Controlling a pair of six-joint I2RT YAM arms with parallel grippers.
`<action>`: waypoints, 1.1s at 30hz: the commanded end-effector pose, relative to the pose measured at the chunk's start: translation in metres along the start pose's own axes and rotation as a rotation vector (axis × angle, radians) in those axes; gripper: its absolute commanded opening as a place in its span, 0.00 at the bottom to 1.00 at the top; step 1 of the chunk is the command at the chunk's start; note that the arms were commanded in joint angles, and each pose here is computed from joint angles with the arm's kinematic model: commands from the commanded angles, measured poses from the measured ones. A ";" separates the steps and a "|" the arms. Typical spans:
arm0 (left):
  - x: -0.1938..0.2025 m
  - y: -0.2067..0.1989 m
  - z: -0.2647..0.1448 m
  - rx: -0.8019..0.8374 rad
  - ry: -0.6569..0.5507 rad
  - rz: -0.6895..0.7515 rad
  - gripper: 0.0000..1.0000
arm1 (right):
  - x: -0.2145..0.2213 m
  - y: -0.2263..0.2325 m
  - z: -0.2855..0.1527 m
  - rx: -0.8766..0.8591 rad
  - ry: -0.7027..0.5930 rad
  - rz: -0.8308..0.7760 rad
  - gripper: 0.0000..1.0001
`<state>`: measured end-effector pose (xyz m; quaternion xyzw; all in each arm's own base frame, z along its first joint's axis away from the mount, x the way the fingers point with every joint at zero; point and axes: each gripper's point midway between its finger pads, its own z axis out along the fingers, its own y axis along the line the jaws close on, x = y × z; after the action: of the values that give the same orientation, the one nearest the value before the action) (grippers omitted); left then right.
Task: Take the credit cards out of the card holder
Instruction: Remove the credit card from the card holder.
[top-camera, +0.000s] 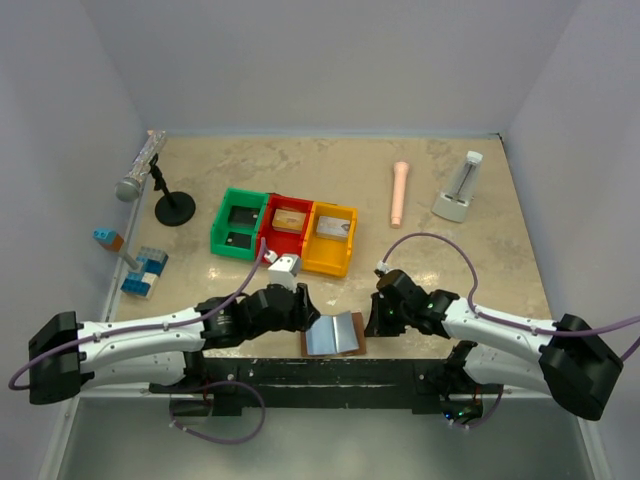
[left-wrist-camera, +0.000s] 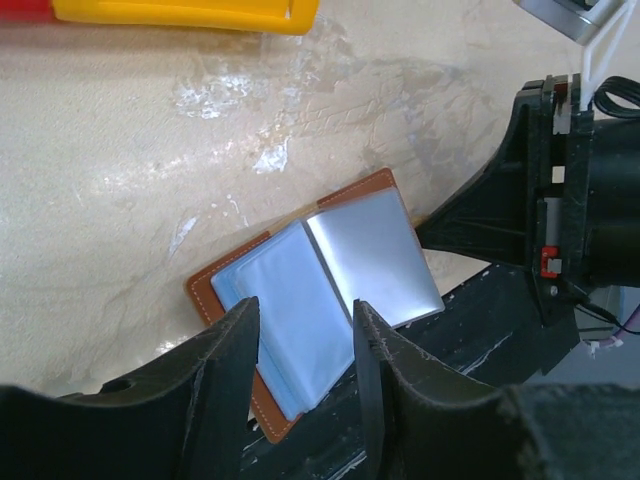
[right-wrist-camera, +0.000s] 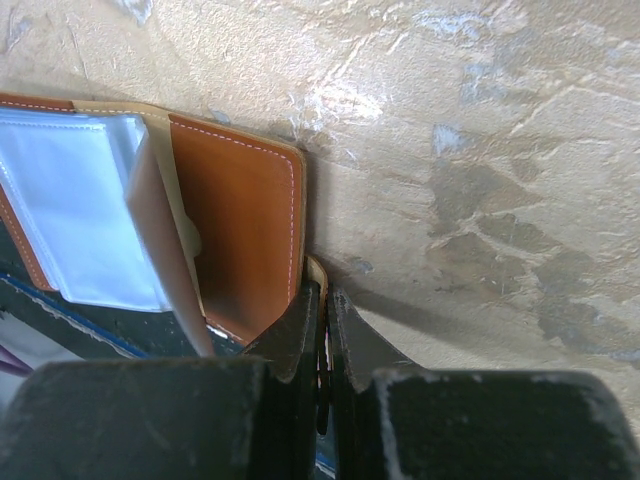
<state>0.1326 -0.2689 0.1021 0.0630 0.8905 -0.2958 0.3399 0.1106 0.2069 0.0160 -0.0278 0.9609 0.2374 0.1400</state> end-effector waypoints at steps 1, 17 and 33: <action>-0.014 -0.029 0.002 0.076 -0.008 0.022 0.47 | -0.003 0.005 -0.001 -0.025 -0.011 -0.004 0.00; 0.015 -0.023 0.022 0.028 0.109 0.058 0.46 | -0.004 0.007 -0.001 -0.025 -0.006 -0.010 0.00; 0.025 -0.005 0.025 -0.048 0.132 0.045 0.46 | -0.002 0.007 0.000 -0.030 -0.003 -0.011 0.00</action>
<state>0.1224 -0.2851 0.0637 0.1041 0.9194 -0.2564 0.2796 0.1081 0.2085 0.0165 -0.0318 0.9603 0.2426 0.1337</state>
